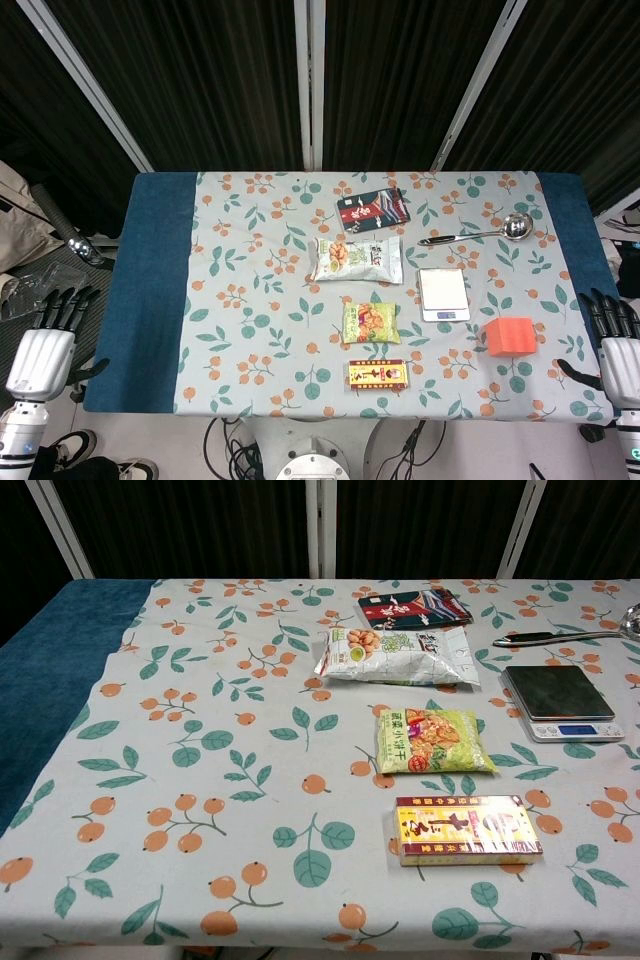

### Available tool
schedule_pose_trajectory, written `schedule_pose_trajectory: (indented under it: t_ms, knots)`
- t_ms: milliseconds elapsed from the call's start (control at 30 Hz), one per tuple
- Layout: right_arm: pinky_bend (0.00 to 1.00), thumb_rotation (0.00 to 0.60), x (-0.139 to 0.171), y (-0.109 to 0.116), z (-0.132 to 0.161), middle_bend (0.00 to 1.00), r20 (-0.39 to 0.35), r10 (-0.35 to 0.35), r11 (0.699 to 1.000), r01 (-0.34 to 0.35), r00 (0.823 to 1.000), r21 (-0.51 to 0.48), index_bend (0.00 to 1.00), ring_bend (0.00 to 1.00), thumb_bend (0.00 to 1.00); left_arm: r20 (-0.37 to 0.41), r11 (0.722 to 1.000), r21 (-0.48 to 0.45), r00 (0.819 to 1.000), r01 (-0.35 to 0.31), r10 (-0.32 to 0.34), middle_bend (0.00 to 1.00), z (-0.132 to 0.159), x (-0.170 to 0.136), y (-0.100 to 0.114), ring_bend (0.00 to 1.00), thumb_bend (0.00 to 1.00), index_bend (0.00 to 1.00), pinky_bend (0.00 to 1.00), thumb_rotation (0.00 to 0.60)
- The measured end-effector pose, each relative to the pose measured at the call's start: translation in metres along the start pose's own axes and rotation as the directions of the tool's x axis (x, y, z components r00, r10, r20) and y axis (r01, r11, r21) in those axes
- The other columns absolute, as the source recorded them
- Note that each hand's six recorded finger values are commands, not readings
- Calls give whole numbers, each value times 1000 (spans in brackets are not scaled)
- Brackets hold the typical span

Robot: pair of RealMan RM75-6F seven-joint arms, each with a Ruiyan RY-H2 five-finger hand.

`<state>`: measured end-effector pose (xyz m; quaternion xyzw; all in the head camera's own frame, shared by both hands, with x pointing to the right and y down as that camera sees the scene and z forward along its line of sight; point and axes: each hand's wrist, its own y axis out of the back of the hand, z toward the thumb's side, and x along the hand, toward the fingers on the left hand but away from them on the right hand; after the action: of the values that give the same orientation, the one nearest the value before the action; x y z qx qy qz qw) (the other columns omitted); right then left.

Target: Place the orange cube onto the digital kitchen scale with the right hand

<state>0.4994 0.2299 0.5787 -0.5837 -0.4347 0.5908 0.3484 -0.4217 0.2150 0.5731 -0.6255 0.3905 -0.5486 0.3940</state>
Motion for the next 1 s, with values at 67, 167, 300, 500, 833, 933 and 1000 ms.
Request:
schedule_pose_trajectory:
  t_ms: [67,167,300,500,833,933,1000]
  knots:
    - [0,600,0,-1,1,0,-2,5,1000,-5,1000,0,0,0,38,2,1000,-1,1000,1,-1,53,0,1,-1,0,72,80,0,600]
    - [0,600,0,-1,2,0,-9,12,1000,-12,1000,-4,0,0,37,1,1000,-4,1000,2,-2,53,0,1,-3,0,72,80,0,600]
    - [0,600,1,-2,3,0,-16,36,999,-36,999,5,0,0,28,2,1000,-5,1000,9,-9,53,0,0,-5,0,72,80,0,600]
    - [0,600,1,-12,5,0,5,117,993,-117,993,36,0,0,17,2,1000,-9,1000,8,-8,53,0,2,-4,0,72,80,0,600]
    - [0,600,-22,-41,35,0,-26,275,954,-269,961,131,0,0,14,1,1000,-5,1000,25,-25,53,-1,2,-9,0,72,83,0,600]
    - [0,600,-29,-48,44,0,-30,306,940,-297,952,167,0,0,19,-4,1000,-6,1000,19,-19,53,-3,1,-7,0,72,83,0,600]
    - [0,600,-34,-54,50,0,-32,332,927,-320,943,196,0,0,23,-6,1000,-5,1000,21,-21,53,-4,0,-7,0,72,83,0,600]
